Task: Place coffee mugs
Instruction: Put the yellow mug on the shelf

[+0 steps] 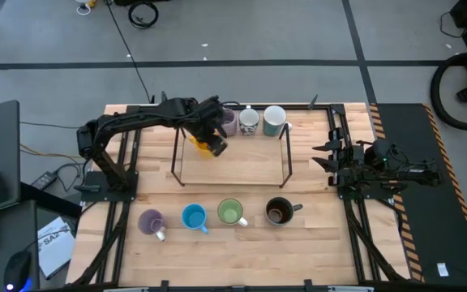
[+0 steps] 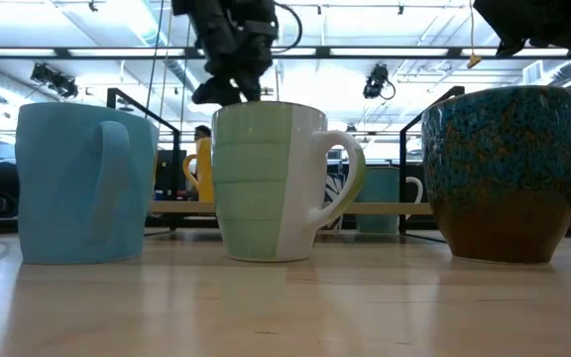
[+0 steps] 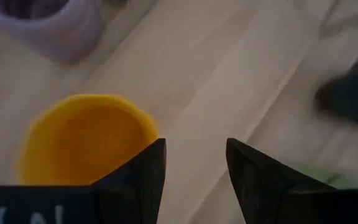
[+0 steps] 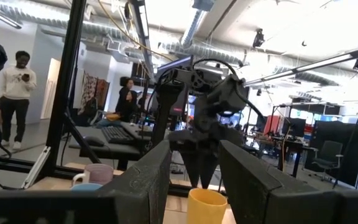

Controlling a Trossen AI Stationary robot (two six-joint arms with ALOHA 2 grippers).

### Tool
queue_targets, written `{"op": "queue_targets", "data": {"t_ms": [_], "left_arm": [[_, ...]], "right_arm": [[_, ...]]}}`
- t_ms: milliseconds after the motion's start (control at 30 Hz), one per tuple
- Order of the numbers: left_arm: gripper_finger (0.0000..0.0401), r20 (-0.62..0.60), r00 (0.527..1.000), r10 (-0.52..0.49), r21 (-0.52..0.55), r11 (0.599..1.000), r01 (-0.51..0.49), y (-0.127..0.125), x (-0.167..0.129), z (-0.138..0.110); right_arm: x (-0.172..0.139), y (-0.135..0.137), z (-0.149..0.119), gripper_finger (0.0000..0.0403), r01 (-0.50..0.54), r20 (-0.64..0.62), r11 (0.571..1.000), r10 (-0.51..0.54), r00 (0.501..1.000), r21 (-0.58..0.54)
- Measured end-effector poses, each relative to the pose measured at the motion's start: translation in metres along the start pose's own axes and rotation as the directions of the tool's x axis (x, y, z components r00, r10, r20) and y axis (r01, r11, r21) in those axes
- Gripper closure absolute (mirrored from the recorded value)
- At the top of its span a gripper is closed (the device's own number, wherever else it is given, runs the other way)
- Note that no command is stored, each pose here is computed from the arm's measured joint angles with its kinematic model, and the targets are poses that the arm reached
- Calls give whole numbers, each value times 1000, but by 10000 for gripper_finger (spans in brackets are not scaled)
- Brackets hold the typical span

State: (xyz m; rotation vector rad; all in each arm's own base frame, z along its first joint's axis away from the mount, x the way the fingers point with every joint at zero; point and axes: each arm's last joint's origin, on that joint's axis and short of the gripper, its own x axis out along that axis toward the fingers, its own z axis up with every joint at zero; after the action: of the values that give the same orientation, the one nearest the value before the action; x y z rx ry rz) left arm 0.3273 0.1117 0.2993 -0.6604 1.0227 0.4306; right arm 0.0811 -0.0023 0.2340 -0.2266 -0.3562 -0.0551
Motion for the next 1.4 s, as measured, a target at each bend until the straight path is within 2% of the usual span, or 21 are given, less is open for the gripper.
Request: {"op": "queue_targets", "data": {"t_ms": [67, 167, 400, 533, 667, 833, 1000, 1167, 1400], "left_arm": [[227, -19, 1000, -17, -111, 994, 15, 2, 6, 2], [227, -44, 999, 0, -163, 987, -8, 3, 17, 6], [227, -60, 986, 159, -61, 985, -162, -9, 11, 22], [227, -116, 975, 192, -98, 974, -203, -11, 14, 27], [227, -205, 953, 224, -119, 961, -252, -6, 31, 25], [227, -230, 946, 228, -118, 958, -260, -5, 43, 26], [231, -222, 936, 275, -92, 949, -301, -3, 51, 27], [260, -214, 936, 281, -70, 951, -301, -1, 58, 30], [338, -224, 933, 283, -37, 954, -298, 0, 62, 29]], "right_arm": [[0, 0, 0, 259, 0, 0, 1000, 0, 1000, -11], [0, 0, 0, 259, 0, 0, 1000, 0, 1000, -20], [0, 0, 1, 259, 2, 6, 999, -1, 1000, -39], [0, 0, 1, 259, 2, 7, 999, -2, 1000, -42], [0, 0, 0, 259, 1, 2, 999, -1, 1000, -33], [0, 0, 0, 259, 0, -1, 1000, 0, 1000, -28], [0, 0, 0, 259, -1, -2, 1000, 1, 1000, -27], [0, 0, 0, 259, -1, -4, 1000, 1, 1000, -27], [0, 0, 0, 259, -3, -4, 1000, 3, 1000, -27]]}}
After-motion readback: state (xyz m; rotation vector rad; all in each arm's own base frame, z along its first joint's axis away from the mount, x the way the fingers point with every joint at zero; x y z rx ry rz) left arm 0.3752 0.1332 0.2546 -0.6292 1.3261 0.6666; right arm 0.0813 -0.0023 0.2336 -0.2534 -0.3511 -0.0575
